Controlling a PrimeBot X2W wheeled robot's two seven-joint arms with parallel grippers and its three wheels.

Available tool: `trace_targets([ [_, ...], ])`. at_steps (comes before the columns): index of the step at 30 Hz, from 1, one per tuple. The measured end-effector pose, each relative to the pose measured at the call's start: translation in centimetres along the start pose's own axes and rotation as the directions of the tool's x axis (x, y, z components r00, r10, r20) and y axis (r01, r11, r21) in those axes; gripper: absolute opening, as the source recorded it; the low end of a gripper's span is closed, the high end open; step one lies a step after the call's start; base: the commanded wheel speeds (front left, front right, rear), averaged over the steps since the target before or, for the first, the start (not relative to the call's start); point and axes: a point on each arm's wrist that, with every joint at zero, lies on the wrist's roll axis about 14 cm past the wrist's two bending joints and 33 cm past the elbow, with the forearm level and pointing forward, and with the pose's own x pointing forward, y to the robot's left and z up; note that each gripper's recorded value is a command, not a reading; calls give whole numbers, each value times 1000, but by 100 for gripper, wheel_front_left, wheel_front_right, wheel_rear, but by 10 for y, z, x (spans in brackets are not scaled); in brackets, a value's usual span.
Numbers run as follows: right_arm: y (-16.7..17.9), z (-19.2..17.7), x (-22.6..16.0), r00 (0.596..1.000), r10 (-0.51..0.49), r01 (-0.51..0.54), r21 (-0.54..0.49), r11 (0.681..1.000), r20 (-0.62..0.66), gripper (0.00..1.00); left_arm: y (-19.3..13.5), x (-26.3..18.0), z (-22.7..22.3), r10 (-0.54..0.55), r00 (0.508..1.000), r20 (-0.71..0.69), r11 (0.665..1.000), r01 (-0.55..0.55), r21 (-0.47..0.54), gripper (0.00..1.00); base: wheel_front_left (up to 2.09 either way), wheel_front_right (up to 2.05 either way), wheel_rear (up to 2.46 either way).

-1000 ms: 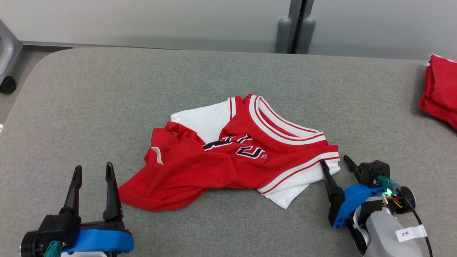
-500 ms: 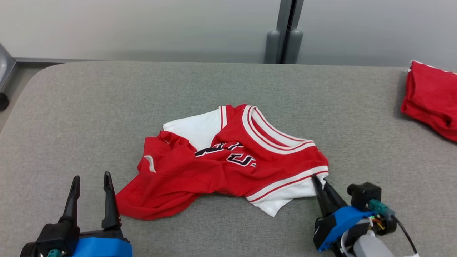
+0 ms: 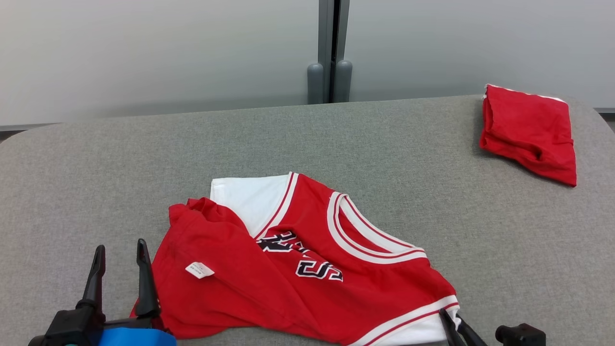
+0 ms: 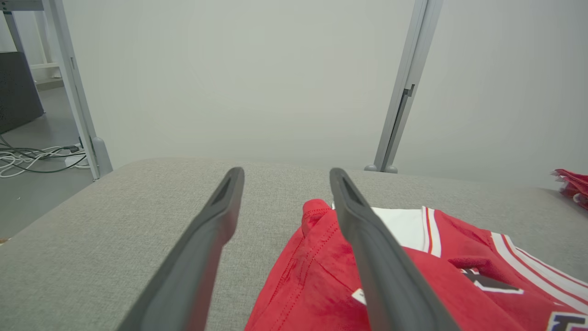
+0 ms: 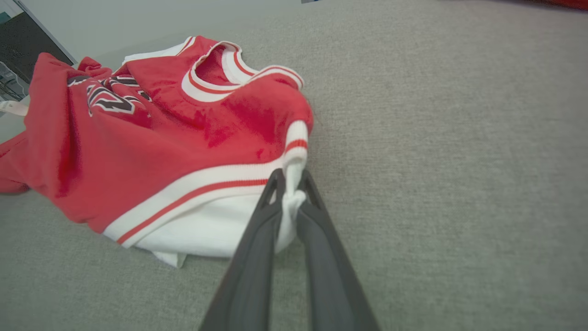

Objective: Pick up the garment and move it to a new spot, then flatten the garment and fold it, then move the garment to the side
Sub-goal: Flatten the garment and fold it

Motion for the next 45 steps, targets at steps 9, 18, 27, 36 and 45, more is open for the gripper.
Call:
trace_targets([
  [9,7,57,15,990,65,-47,-141,989,125,100,2,-1,-1,7,1000,-2,1000,-7,-1,100,0,0,0],
  [18,74,124,88,938,299,-215,-377,901,178,100,12,4,-3,35,999,-7,999,-35,5,100,0,0,0],
  [27,99,125,167,937,342,-278,-443,852,71,100,30,13,-8,94,995,-22,996,-95,-4,100,0,0,0],
  [36,94,53,203,935,310,-354,-465,811,-171,100,48,11,-18,153,987,-52,988,-153,2,100,0,0,0],
  [45,81,22,203,925,268,-368,-456,810,-269,0,48,15,-21,154,986,-58,988,-154,2,100,0,0,0],
])
